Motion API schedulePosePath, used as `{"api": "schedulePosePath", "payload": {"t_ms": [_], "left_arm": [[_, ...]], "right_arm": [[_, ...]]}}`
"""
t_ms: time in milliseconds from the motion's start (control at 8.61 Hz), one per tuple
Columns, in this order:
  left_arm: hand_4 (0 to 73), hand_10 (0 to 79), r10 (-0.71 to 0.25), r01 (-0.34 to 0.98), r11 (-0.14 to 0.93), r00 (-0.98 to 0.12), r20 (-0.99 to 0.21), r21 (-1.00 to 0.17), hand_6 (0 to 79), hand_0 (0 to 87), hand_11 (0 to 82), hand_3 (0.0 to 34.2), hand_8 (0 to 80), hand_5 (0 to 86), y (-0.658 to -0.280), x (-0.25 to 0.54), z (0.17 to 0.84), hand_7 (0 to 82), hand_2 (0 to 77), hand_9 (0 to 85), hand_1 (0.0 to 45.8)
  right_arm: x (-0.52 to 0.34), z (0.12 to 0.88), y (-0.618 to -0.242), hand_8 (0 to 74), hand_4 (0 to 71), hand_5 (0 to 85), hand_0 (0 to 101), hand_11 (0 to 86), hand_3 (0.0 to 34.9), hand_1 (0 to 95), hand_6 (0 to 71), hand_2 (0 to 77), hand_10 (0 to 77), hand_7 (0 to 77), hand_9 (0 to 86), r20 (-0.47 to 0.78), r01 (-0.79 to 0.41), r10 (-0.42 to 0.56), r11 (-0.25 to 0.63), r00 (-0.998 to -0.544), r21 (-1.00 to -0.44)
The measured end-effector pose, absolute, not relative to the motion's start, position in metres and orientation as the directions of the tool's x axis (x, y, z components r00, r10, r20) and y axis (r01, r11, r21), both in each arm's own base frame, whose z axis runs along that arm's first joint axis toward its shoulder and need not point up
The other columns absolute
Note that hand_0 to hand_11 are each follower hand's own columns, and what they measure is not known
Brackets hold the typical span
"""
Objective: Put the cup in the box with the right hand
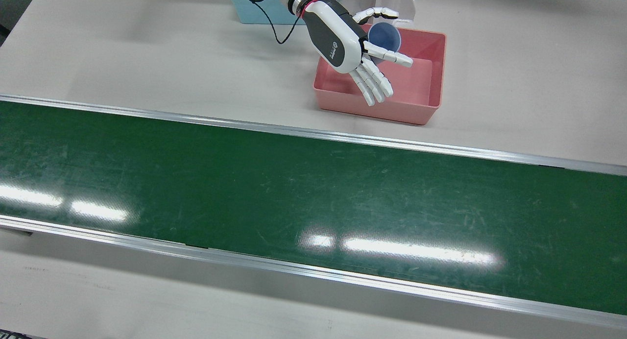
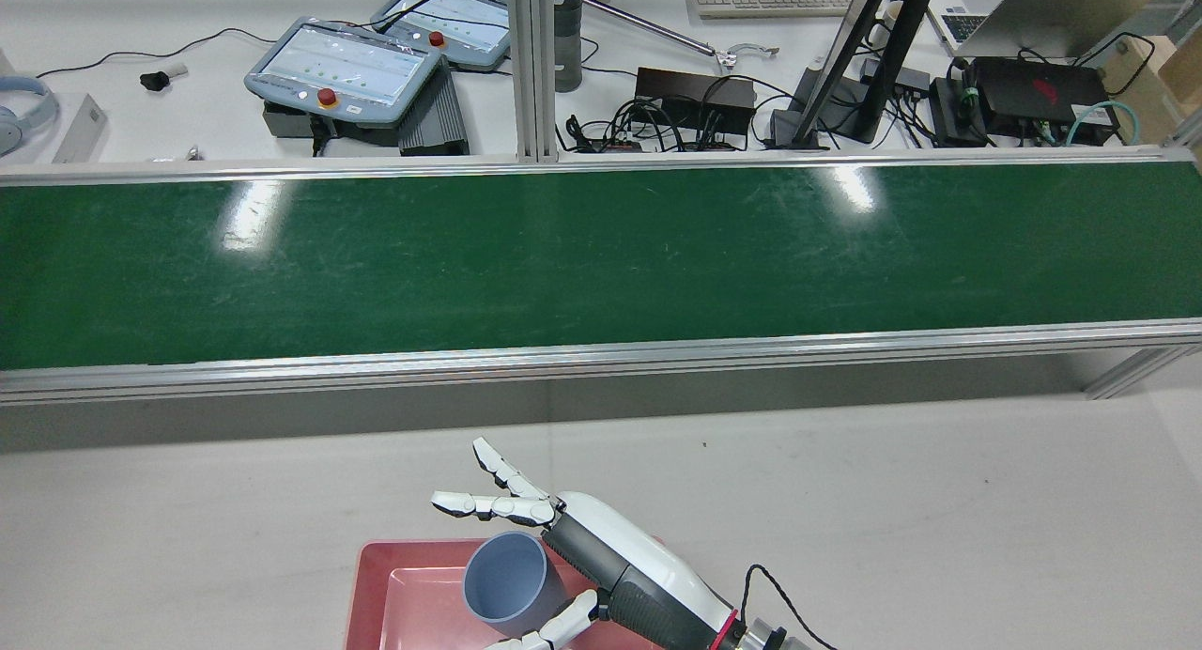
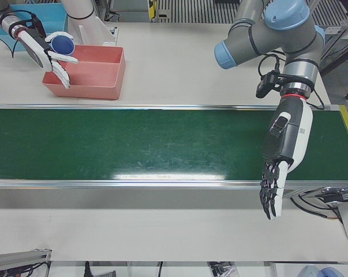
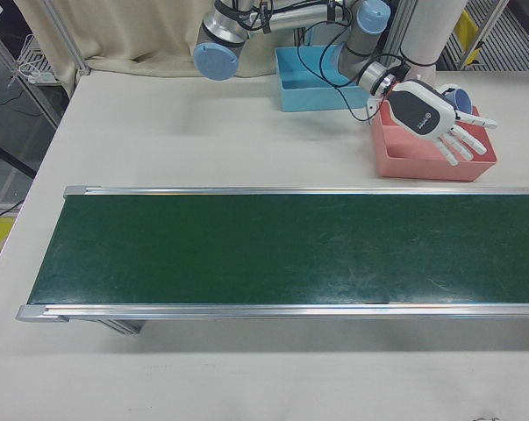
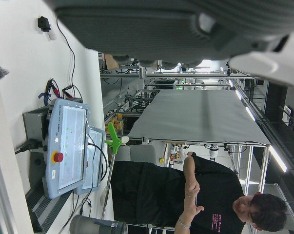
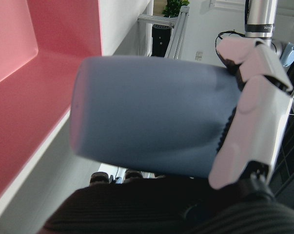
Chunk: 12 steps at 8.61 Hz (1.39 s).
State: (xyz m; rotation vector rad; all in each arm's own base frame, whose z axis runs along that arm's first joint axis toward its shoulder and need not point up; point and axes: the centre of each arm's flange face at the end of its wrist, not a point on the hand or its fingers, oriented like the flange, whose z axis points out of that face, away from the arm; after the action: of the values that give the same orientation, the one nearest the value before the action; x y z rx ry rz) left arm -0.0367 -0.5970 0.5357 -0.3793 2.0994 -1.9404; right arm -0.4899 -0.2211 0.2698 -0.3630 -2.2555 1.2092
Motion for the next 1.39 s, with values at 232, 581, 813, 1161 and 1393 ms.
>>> {"api": "schedulePosePath", "payload": {"t_ms": [232, 581, 813, 1161, 1393], "left_arm": [[0.0, 0.0, -0.36, -0.017, 0.075, -0.933, -0.012, -0.997, 0.0, 0.0, 0.0, 0.0, 0.0, 0.0, -0.597, -0.037, 0.536, 0.0, 0.5, 0.0, 0.5], [0.0, 0.0, -0.36, -0.017, 0.075, -0.933, -0.012, -0.997, 0.0, 0.0, 0.0, 0.0, 0.0, 0.0, -0.597, -0.037, 0.536, 0.0, 0.5, 0.0, 0.5], [0.0, 0.0, -0.36, -0.017, 0.075, -0.933, -0.012, -0.997, 0.0, 0.0, 0.0, 0.0, 0.0, 0.0, -0.597, -0.037, 0.536, 0.0, 0.5, 0.0, 0.5], [0.0, 0.0, -0.36, -0.017, 0.075, -0.933, -0.012, -0.997, 0.0, 0.0, 0.0, 0.0, 0.0, 0.0, -0.597, -0.037, 0.536, 0.0, 0.5, 0.0, 0.5], [0.0, 0.0, -0.36, -0.017, 0.075, -0.933, -0.011, -0.997, 0.0, 0.0, 0.0, 0.0, 0.0, 0.0, -0.597, -0.037, 0.536, 0.0, 0.5, 0.0, 0.5]], "right_arm": [[-0.49, 0.27, -0.221, 0.0, 0.5, 3.8, 49, 1.1, 10.9, 17.5, 0.5, 3.8, 0.0, 1.6, 0.5, 0.339, -0.018, 0.475, 0.559, -0.812, -0.829], [-0.488, 0.268, -0.221, 0.0, 0.5, 3.8, 49, 1.1, 10.9, 18.5, 0.5, 1.6, 0.0, 1.1, 0.5, 0.331, -0.012, 0.475, 0.557, -0.815, -0.83], [-0.474, 0.255, -0.229, 0.0, 0.5, 3.8, 49, 1.1, 10.9, 19.1, 0.5, 4.9, 0.0, 1.1, 0.5, 0.273, 0.032, 0.473, 0.542, -0.838, -0.84], [-0.417, 0.227, -0.27, 17.5, 0.0, 14.2, 52, 6.5, 11.0, 38.2, 13.6, 27.8, 0.5, 8.2, 14.2, 0.101, 0.157, 0.445, 0.507, -0.89, -0.847], [-0.342, 0.23, -0.324, 33.3, 0.0, 16.4, 49, 32.7, 10.9, 37.6, 21.3, 55.6, 17.5, 38.7, 38.2, 0.041, 0.14, 0.328, 0.511, -0.944, -0.848]]}}
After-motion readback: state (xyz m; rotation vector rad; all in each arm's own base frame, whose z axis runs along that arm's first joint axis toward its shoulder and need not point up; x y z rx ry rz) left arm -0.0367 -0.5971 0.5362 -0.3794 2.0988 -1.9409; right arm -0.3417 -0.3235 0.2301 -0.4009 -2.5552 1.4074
